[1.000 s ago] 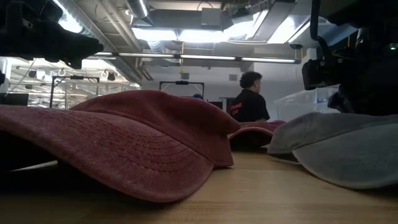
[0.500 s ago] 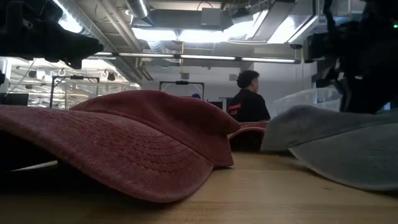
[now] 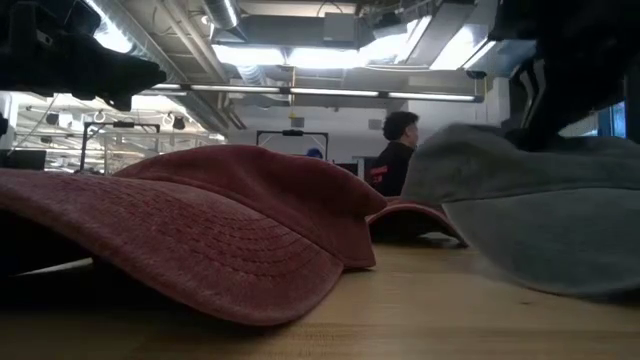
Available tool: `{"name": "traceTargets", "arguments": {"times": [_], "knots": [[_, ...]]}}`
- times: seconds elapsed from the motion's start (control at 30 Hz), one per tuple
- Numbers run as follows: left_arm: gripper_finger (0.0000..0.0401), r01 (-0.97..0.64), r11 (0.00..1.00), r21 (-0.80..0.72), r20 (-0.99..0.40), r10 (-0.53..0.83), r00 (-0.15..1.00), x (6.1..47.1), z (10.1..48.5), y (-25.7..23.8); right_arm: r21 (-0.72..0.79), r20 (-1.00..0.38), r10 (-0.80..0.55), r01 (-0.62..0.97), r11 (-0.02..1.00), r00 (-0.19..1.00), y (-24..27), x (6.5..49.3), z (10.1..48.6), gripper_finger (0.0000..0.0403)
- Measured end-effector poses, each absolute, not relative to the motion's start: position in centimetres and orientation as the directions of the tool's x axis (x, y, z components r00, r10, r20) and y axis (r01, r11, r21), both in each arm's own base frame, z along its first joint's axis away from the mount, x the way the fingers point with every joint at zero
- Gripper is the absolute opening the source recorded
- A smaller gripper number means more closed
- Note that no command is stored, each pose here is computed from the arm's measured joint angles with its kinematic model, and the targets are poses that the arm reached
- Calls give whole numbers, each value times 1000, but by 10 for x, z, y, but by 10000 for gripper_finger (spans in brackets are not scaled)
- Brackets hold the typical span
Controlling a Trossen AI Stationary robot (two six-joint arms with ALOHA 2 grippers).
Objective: Pick & Place hat
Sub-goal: Put the bottom gray cap into the right transparent bin
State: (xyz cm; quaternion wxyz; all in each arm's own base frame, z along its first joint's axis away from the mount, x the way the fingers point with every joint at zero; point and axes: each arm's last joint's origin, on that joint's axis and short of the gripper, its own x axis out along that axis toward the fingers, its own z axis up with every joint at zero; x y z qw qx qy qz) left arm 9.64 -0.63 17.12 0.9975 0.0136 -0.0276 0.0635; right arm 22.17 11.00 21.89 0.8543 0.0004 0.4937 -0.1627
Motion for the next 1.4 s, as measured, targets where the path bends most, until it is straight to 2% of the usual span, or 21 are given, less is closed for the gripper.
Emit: {"name": "traceTargets", "arguments": {"times": [0.4, 0.67, 0.97, 1.17, 1.4], "knots": [[99, -127, 992, 24, 57, 126, 990, 96, 171, -6, -140, -750, -274, 260, 955, 602, 98, 203, 256, 26], [100, -128, 992, 24, 57, 126, 990, 96, 171, -6, -95, -634, -226, 215, 972, 740, 89, 195, 286, 26], [100, -133, 991, 24, 57, 131, 990, 96, 171, -6, -185, -442, -326, 270, 945, 836, 60, 174, 341, 26], [102, -136, 990, 48, 57, 133, 989, 96, 171, -6, -329, -353, -505, 400, 855, 788, 33, 151, 391, 26], [98, -136, 989, 49, 57, 133, 989, 96, 171, -6, -429, -338, -736, 600, 675, 586, 1, 122, 422, 26]]}}
